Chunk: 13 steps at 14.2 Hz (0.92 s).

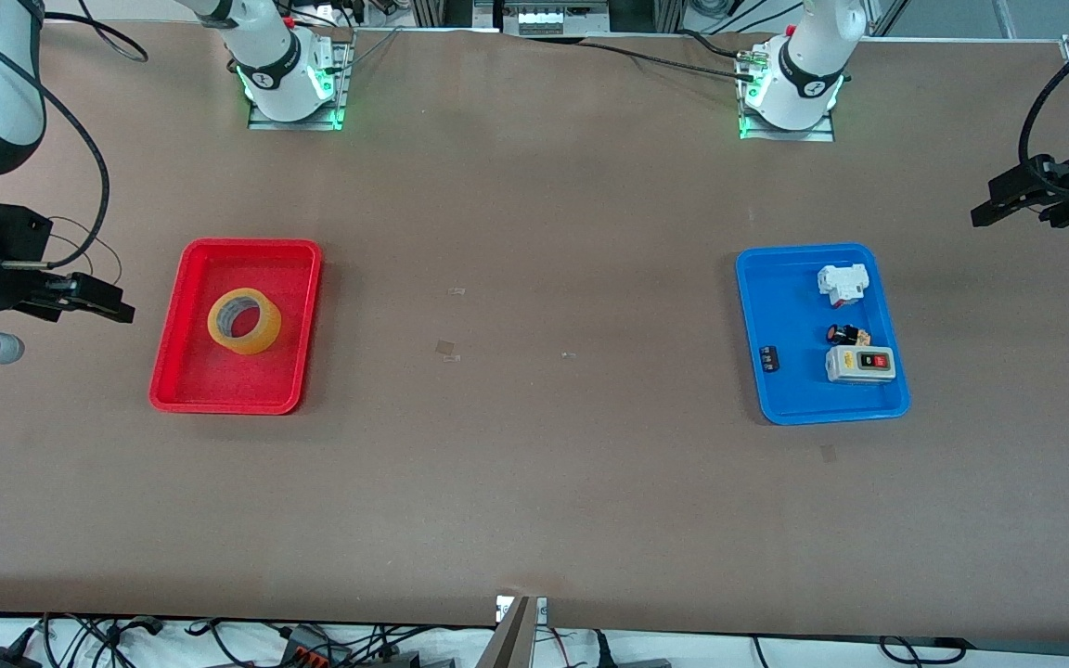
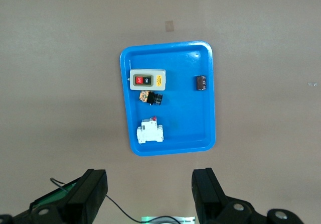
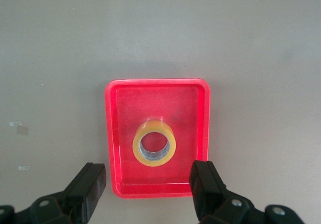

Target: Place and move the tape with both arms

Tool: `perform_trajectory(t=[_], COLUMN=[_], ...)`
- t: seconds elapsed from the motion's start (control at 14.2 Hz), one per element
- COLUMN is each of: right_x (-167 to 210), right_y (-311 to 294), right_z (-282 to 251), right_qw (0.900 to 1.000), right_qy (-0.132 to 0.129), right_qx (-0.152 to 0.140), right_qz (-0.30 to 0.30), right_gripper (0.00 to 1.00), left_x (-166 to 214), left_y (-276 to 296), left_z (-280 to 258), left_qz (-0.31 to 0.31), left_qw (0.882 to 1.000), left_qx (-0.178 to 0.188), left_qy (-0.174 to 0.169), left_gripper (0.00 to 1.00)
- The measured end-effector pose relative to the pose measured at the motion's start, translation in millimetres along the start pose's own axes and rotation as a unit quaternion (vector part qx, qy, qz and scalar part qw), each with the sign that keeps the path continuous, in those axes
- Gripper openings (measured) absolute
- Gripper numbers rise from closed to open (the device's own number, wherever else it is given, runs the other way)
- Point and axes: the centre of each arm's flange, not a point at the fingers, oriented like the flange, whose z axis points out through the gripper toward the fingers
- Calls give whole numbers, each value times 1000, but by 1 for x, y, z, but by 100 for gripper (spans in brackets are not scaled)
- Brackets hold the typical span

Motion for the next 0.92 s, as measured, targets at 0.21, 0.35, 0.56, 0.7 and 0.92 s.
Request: perform_trajectory(t=[0.21,0.35,0.56,0.7,0.92], right_x=[3,2,-6,-16,-31], right_y=[8,9,8,8,9], right_z=[7,-3,-13,-4,2], right_qw=[1000,1000,1000,1000,1000], right_qy=[-6,3,14,14,2], right_qx=[22,22,21,22,22], right_qz=[-3,-9,-11,-11,-11], right_gripper=[100,100,100,100,100], left_x=[0,0,0,0,0], left_y=[0,0,0,1,1], left_z=[0,0,0,0,0], left_qz=[0,0,0,1,1], left_qw=[1000,1000,1000,1000,1000], left_qx=[0,0,0,0,0], left_qy=[0,0,0,0,0], left_gripper=[100,100,100,100,100])
